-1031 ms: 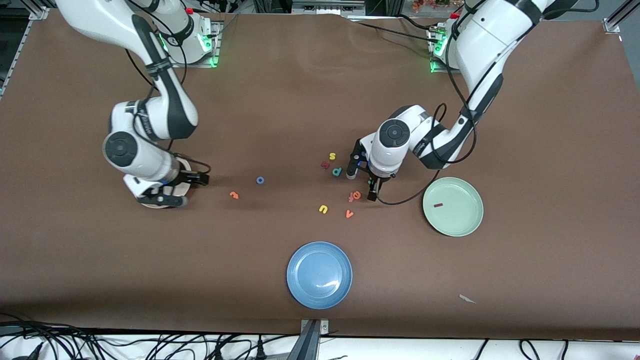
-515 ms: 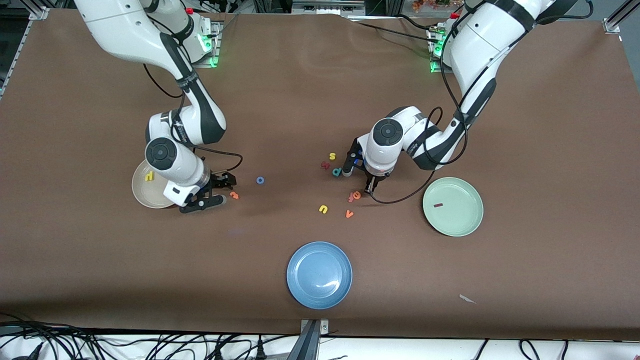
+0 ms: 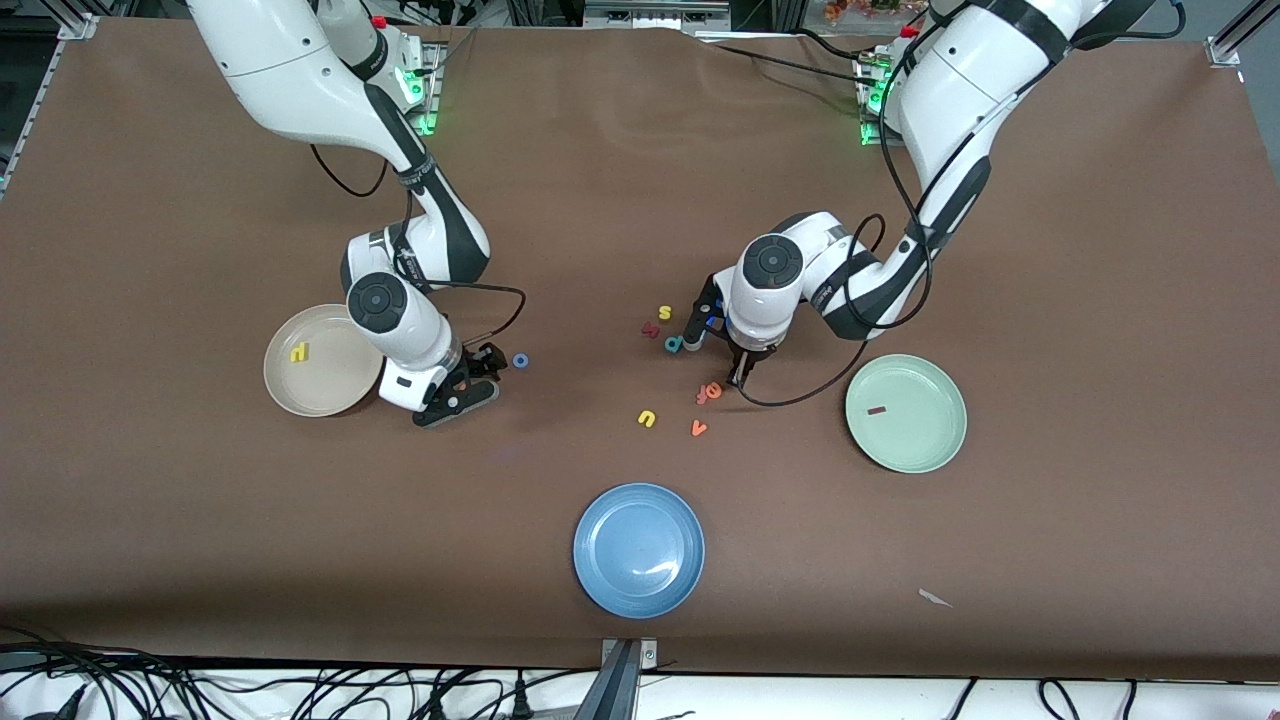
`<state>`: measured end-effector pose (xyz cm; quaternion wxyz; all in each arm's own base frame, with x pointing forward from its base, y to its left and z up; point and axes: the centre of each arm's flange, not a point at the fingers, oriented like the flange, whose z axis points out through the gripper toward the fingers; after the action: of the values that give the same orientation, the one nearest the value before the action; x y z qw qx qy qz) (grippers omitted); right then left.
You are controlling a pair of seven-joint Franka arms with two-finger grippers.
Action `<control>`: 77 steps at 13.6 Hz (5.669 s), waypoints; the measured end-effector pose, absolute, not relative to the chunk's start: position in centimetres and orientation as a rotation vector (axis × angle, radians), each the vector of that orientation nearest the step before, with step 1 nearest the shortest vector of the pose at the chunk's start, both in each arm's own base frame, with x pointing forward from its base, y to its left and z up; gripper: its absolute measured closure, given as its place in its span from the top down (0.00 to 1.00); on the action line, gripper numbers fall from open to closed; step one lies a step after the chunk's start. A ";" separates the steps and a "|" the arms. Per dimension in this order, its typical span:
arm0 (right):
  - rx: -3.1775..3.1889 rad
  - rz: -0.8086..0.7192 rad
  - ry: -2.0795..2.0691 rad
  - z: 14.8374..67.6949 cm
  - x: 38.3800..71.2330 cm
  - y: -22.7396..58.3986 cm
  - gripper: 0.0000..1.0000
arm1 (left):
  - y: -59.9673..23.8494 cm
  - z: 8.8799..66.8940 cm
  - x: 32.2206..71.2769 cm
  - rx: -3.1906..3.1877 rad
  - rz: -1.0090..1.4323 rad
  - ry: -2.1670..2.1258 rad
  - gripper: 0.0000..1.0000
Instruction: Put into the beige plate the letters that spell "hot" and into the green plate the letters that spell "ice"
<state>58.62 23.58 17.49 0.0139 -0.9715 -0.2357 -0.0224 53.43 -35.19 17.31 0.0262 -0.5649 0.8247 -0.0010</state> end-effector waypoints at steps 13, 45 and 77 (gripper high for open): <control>-3.016 -0.124 -0.823 17.9 59.2 22.9 0.26 | -18.6 26.1 62.7 -2.035 0.036 2.249 0.28; -3.170 0.070 0.059 22.4 58.4 6.5 0.87 | -36.8 19.0 56.9 -2.595 -0.107 1.914 0.85; -3.097 0.017 0.382 17.9 53.7 31.0 0.67 | -30.9 21.9 62.3 -2.662 -0.147 1.758 0.29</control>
<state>53.74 31.01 17.94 0.0105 -0.9924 0.1223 0.0055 62.29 -30.89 21.86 -0.0259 -0.8334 0.5502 -0.0460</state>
